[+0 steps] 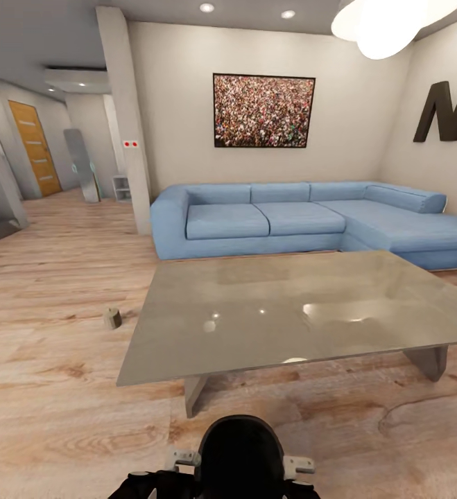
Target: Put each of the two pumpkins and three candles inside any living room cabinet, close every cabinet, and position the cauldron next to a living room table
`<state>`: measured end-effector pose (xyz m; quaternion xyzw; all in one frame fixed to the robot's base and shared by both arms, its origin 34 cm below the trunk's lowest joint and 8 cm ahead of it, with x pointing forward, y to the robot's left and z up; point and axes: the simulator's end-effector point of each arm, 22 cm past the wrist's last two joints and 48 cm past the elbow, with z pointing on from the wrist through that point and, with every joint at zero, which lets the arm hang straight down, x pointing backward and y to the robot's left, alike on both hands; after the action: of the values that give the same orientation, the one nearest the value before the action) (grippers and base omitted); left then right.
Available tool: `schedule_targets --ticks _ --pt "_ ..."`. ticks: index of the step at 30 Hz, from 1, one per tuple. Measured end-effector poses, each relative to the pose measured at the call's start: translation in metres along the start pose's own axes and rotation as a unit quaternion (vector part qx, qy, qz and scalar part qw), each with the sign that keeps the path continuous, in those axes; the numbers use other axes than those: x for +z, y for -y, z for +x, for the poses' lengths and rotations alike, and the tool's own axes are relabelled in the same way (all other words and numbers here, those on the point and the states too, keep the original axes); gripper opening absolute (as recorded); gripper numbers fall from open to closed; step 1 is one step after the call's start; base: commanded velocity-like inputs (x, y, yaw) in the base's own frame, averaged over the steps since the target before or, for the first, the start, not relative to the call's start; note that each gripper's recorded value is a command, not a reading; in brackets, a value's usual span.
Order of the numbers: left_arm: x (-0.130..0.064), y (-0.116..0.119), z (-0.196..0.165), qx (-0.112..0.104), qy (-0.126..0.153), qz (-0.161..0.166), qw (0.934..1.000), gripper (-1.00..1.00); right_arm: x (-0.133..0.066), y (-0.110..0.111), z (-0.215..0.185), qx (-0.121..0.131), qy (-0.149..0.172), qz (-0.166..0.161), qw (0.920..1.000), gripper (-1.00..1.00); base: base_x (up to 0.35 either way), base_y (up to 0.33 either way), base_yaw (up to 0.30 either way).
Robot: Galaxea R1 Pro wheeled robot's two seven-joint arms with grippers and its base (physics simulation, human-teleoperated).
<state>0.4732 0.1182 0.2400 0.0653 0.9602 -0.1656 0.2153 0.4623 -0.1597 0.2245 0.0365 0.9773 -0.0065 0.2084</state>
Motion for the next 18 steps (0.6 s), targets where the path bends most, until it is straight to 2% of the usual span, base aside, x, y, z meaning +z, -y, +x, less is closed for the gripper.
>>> schedule_targets --ticks 18 --pt "0.008 -0.002 0.013 -0.008 -0.014 0.001 0.9999 -1.00 0.008 0.000 0.011 -0.003 -0.012 0.001 0.9999 -1.00 0.000 0.000 0.000"
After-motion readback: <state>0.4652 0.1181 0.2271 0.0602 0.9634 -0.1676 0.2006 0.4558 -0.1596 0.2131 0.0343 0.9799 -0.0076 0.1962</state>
